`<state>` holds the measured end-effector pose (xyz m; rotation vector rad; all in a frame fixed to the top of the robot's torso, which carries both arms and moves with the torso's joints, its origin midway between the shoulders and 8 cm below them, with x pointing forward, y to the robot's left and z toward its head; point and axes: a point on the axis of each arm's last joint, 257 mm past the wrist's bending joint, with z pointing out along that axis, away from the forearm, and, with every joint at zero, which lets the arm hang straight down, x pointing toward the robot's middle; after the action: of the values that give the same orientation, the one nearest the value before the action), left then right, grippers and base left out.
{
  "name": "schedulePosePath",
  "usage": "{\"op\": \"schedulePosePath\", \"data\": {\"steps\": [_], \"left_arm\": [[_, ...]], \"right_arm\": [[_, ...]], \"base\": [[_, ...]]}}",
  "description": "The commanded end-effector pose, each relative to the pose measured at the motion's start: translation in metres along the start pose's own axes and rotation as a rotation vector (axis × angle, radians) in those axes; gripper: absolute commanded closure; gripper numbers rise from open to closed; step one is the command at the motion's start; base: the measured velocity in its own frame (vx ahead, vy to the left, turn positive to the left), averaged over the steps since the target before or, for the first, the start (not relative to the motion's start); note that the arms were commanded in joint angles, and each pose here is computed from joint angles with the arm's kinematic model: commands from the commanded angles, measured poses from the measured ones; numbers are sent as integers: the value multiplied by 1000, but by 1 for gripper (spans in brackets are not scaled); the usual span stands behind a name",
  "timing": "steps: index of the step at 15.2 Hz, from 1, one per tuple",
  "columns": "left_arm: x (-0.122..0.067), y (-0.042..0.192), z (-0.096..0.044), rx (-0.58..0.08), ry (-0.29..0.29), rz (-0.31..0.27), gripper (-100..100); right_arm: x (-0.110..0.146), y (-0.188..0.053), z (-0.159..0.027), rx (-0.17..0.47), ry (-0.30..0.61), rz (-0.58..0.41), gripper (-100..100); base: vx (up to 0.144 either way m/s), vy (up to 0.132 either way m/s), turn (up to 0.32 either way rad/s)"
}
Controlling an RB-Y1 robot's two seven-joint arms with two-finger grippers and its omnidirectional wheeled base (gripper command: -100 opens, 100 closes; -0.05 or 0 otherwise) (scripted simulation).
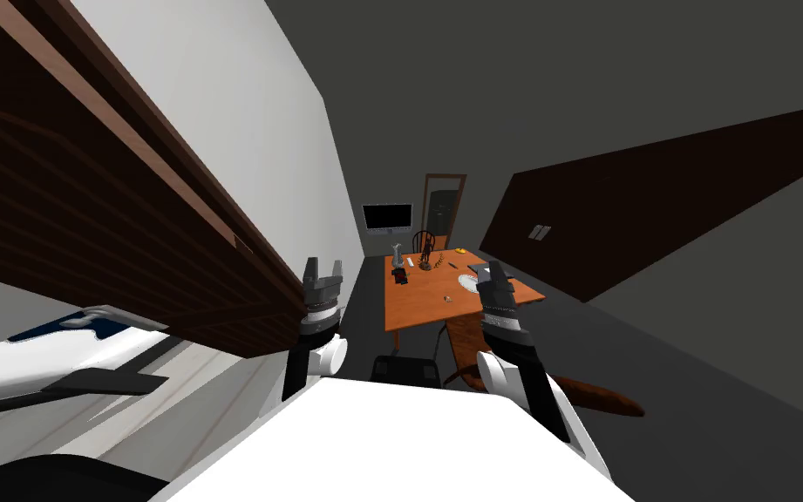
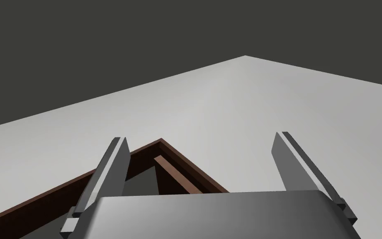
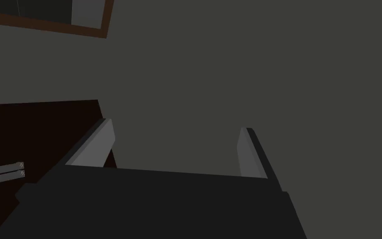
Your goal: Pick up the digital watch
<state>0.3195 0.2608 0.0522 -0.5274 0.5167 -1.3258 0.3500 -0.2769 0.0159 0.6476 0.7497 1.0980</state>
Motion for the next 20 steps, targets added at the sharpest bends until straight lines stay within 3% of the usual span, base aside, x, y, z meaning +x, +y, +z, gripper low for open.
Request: {"op": "schedulePosePath", "data": {"steps": [1,7,11,12,13,20], "left_arm": [[0,0,0,0,0,0,0],[0,0,0,0,0,0,0],[0,0,0,0,0,0,0],[0,0,0,0,0,0,0],[0,0,0,0,0,0,0],[0,0,0,0,0,0,0]], "right_arm": [[9,-3,0,-1,40,-15,-100],[52,-20,-2,3,196,-79,-100],[97,-44,-9,11,347,-149,-100],[98,-44,-9,11,348,-151,-100],[114,-54,-14,14,402,-177,-100],[165,-88,-34,15,584,-294,-100]], "base": [[1,-2,18],[5,-20,47],[5,-32,69],[3,-32,51],[4,-31,77],[5,-33,71]]}}
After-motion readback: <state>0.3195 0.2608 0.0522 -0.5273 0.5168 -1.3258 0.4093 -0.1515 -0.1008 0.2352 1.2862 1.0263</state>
